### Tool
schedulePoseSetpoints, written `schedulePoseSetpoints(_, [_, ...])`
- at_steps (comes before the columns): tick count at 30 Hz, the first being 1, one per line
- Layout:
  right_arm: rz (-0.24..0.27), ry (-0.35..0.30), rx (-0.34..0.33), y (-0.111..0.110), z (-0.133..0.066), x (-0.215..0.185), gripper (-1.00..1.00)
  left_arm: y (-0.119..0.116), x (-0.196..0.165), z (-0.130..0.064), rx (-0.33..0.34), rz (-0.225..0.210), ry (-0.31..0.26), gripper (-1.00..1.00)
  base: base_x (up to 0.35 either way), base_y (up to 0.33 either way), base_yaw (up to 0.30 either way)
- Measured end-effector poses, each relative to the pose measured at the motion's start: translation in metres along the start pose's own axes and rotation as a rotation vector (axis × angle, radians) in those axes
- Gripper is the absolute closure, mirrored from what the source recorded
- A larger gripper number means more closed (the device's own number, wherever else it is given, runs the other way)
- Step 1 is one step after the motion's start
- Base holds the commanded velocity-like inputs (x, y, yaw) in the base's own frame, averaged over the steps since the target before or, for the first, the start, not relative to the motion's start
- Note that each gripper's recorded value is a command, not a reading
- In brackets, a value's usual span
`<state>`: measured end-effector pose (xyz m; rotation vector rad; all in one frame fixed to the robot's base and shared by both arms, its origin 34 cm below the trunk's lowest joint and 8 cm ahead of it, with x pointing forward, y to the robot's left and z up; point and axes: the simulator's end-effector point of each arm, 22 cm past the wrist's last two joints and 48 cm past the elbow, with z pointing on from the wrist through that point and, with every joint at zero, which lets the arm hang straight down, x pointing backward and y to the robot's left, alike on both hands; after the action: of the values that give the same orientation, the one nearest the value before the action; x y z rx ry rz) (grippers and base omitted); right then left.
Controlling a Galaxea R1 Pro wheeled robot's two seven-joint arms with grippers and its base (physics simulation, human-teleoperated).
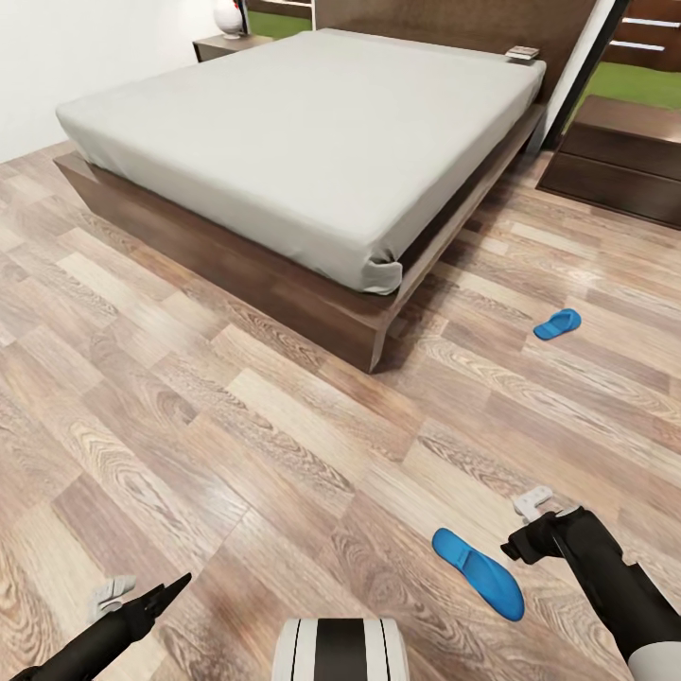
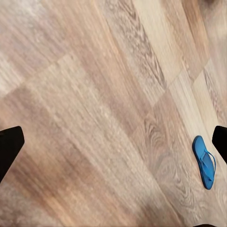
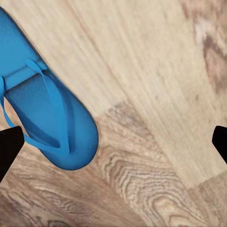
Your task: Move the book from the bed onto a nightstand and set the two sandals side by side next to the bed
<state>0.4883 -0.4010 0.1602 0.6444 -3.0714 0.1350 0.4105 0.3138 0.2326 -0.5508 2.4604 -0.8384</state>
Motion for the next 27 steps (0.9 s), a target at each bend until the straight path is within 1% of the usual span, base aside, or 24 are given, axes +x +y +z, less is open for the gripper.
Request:
schedulePoseSetpoints(3, [0.001, 0.0, -0.001, 0.0002, 0.0, 0.0001, -1.0, 0.0, 0.0, 0.0, 0.0, 0.0, 0.0, -1.0, 0.001, 0.0, 0.015])
schedulePoseSetpoints(6, [0.0, -0.001, -0.001, 0.0002, -0.0003, -0.0004, -1.0, -0.0002, -0.0002, -0.0001, 0.001, 0.0, -0.001, -1.0, 0.0, 0.0, 0.158])
schedulePoseSetpoints(19, [0.001, -0.004, 0.001, -0.0004, -0.0013, -0.0012, -1.0, -0.0006, -0.0008, -0.0004, 0.002, 0.001, -0.002, -1.0, 0.0, 0.0, 0.26])
schedulePoseSetpoints(27, [0.0, -0.004, 0.001, -0.0005, -0.0013, -0.0012, -1.0, -0.0003, -0.0006, -0.0003, 0.0, 0.0, -0.002, -1.0, 0.0, 0.0, 0.065])
